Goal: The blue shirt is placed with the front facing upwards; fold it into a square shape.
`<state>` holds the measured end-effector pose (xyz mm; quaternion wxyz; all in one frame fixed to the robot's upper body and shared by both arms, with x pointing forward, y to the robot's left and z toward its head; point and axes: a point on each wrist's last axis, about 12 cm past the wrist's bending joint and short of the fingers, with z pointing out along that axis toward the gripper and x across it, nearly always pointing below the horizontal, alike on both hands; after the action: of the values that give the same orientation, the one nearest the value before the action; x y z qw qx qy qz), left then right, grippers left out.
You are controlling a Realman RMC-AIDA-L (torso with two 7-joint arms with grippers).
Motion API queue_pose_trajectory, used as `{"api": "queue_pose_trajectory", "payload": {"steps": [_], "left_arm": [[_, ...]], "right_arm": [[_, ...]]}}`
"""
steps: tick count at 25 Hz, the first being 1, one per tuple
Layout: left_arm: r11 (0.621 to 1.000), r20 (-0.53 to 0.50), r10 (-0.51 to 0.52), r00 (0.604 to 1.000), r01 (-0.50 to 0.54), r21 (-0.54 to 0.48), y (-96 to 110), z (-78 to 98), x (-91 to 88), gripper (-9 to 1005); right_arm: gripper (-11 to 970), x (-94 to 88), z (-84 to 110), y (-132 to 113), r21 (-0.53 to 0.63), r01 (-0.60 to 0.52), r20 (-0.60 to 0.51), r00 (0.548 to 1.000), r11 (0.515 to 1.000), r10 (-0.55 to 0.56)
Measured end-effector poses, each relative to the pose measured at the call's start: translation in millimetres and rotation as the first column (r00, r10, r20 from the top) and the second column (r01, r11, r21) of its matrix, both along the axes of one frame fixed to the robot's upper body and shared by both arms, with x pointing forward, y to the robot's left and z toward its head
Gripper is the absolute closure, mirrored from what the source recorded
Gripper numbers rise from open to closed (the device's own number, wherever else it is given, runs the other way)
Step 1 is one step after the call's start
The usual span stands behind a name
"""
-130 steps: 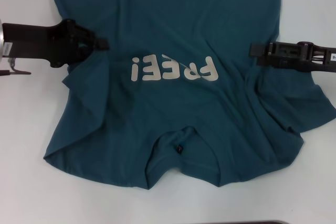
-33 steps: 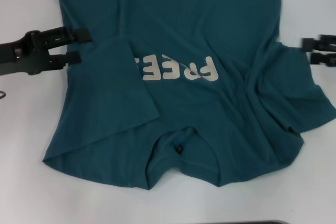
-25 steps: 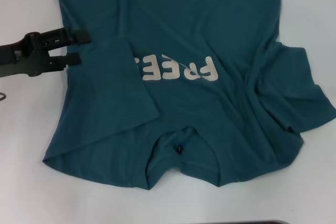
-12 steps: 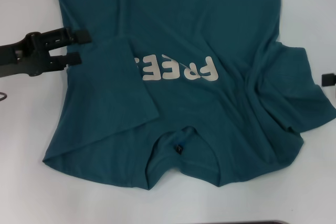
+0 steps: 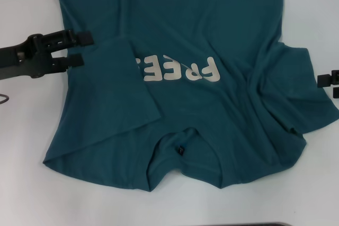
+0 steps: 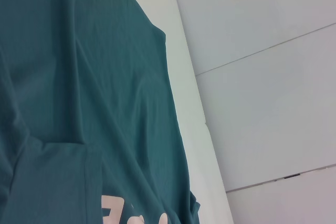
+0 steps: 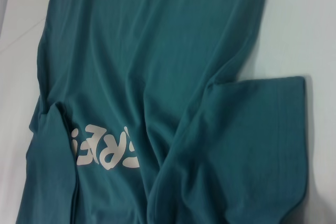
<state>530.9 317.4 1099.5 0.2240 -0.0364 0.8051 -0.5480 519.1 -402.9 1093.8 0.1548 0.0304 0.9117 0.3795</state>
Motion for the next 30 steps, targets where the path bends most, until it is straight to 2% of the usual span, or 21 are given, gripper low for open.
{"api": "queue_pose_trajectory", "payload": {"steps": [18, 30], "left_arm": [[1.000, -0.002, -0.001, 1.000, 0.001, -0.001, -0.8, -0.5, -0.2, 59], [1.000, -0.009, 0.007, 1.000, -0.007, -0.002, 0.5, -2.9, -2.7, 59]], "right_arm": [[102, 6.6, -6.1, 9.3, -0.024, -0.004, 0.024, 1.000, 1.000, 0.005], [120, 2.8, -10.5, 12.7, -0.027, -0.022, -0.023, 1.000, 0.999, 0.021]]}}
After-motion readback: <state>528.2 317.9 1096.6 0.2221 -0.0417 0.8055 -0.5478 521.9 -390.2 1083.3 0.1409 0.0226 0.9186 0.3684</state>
